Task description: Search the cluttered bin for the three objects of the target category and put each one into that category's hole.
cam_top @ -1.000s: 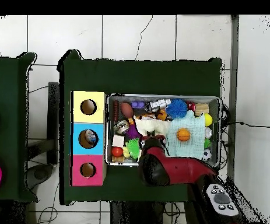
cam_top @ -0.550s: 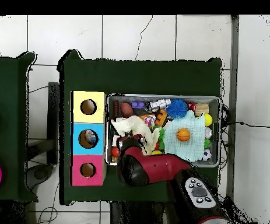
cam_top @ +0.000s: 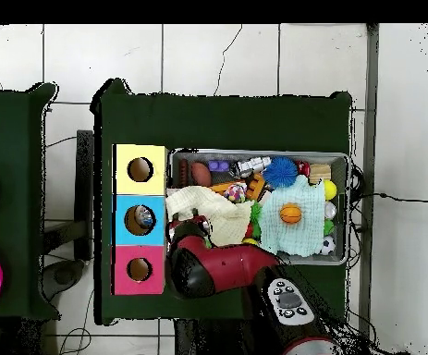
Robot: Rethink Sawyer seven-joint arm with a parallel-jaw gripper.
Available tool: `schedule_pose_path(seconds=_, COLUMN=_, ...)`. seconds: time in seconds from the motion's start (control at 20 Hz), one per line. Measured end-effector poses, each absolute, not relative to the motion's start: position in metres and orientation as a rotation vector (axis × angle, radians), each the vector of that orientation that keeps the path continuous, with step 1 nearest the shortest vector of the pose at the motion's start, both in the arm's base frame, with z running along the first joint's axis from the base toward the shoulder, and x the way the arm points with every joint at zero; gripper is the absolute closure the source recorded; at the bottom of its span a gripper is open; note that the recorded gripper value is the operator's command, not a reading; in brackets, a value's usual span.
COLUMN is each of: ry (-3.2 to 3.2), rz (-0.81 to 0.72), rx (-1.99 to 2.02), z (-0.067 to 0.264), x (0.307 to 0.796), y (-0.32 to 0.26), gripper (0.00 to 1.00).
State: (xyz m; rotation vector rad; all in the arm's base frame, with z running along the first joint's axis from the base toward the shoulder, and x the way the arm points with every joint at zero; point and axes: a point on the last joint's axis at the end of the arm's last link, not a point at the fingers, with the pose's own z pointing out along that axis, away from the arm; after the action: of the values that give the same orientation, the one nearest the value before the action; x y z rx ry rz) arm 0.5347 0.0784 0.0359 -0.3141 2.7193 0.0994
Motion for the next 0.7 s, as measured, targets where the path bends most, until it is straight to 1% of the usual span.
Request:
schedule_pose_path(seconds=0.2, ry=2.729, rz=0.093, rx=-0.305, z=0.038, x=0.531, y=0.083, gripper=0.00)
schedule_pose_path(seconds=0.4, ry=2.717, rz=0.063, rx=-0.295, z=0.052, x=0.535, y=0.083, gripper=0.00)
schedule_pose_path(seconds=0.6, ry=2.703, rz=0.016, rx=-0.294, z=0.086, x=0.548, y=0.085, gripper=0.00)
schedule_pose_path(seconds=0.65, ry=2.709, rz=-0.005, rx=-0.285, z=0.105, x=0.554, y=0.084, gripper=0.00)
schedule_pose_path(seconds=0.7, ry=2.712, rz=-0.011, rx=-0.282, z=0.111, x=0.555, y=0.084, gripper=0.00)
